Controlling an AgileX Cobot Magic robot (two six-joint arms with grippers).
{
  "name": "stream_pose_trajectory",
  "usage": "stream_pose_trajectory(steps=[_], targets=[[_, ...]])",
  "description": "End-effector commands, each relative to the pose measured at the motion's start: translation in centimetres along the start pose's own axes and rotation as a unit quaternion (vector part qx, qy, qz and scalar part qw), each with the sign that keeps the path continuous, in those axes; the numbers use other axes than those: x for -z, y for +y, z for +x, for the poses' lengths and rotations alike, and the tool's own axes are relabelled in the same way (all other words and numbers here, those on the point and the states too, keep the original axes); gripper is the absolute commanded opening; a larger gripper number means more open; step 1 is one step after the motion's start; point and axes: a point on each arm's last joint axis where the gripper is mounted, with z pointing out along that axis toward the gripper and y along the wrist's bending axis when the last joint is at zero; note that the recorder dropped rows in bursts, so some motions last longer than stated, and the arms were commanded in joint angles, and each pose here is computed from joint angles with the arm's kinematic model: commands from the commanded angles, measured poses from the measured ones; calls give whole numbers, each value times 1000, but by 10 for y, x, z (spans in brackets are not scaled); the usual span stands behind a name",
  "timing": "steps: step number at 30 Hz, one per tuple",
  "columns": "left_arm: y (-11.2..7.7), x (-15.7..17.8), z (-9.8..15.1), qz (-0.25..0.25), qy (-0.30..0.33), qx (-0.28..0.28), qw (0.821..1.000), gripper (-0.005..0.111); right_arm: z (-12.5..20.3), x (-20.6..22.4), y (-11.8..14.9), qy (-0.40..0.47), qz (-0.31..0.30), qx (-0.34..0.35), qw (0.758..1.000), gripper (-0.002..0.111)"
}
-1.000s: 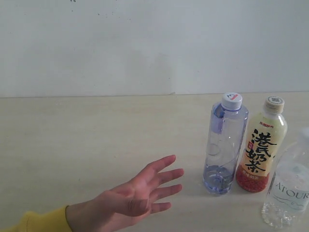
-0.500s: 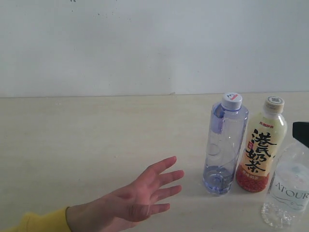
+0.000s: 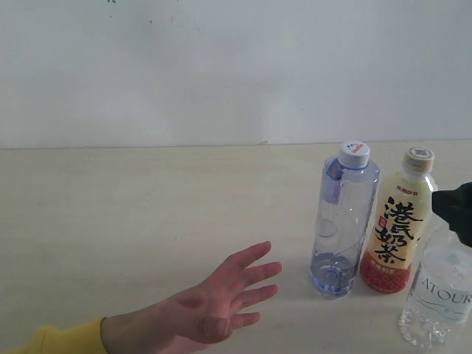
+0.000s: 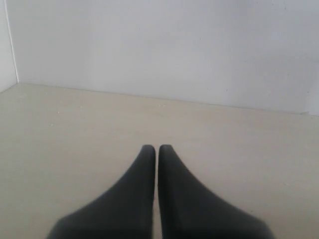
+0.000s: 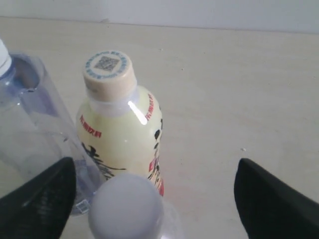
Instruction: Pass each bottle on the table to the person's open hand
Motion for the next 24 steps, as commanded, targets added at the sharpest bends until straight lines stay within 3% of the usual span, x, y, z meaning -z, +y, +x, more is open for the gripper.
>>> stream_pose_trajectory(steps=[1,16,21,24], targets=[[0,0,-2,-1,-6,-3,1000,4,0,-8,1,8,1,2,1000,76],[0,0,-2,-1,-6,-3,1000,4,-1,-18,16,-8,-7,44,999,73],[0,0,-2,-1,-6,-3,1000,4,-1,-18,16,-7,-8,57,998,42],[0,0,-2,-1,-6,-3,1000,4,0,-17,17,0,-16,55,998,5]])
